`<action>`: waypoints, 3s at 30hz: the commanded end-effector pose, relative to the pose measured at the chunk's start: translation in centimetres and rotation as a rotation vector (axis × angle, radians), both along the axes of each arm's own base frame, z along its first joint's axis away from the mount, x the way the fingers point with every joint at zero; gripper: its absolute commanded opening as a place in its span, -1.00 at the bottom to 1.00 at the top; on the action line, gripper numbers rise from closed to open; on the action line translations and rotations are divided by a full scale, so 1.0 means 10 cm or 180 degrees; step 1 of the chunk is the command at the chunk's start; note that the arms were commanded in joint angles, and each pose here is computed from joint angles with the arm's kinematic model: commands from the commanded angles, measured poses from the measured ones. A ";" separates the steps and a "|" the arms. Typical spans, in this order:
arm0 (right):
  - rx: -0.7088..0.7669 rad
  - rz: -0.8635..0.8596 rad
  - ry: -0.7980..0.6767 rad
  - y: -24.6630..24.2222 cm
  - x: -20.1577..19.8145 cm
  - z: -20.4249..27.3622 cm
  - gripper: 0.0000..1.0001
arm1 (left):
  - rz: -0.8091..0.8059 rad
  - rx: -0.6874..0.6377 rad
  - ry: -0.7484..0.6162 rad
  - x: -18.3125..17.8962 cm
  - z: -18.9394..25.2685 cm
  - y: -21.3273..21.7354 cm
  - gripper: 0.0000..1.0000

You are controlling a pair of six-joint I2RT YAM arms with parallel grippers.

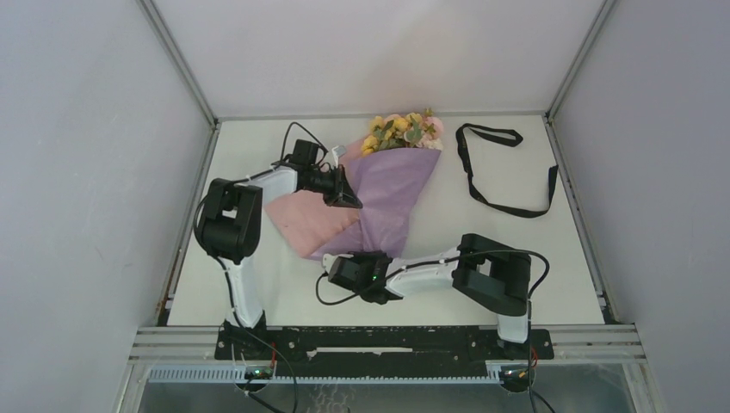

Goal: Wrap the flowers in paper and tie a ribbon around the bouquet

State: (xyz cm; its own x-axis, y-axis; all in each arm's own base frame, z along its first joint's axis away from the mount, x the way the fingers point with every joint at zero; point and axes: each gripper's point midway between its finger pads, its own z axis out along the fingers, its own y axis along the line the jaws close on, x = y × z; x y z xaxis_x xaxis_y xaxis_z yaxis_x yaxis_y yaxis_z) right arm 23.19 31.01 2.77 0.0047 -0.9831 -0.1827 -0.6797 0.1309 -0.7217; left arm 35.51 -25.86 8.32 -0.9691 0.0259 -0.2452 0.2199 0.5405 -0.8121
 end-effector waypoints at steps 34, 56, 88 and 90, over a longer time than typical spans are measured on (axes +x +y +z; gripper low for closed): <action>0.3363 -0.1487 0.2381 0.43 0.10 0.27 -0.79 | 0.0243 0.0500 0.0029 0.08 -0.56 0.31 -1.00; 0.4633 -0.2243 0.2394 -0.53 0.36 0.96 0.74 | 0.0099 0.0674 -0.0130 -0.04 -0.58 0.35 -1.00; 0.4085 -0.3500 0.2795 -1.12 0.17 -0.02 -0.89 | -0.0290 0.0584 -0.0454 -0.48 -0.43 -0.06 -1.00; 0.4028 -0.3517 0.2842 -1.12 0.09 -0.01 -0.57 | -0.0329 0.0589 -0.0459 -0.51 -0.45 -0.08 -1.00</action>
State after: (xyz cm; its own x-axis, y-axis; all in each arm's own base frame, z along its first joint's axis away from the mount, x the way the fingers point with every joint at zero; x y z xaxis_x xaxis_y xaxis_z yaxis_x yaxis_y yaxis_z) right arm 26.02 20.62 3.04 -0.9154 0.2414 -0.3223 -0.0188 0.7739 0.6330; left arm 29.86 -26.66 2.70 -0.9337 0.1933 -0.3016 0.3517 0.6545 -0.6693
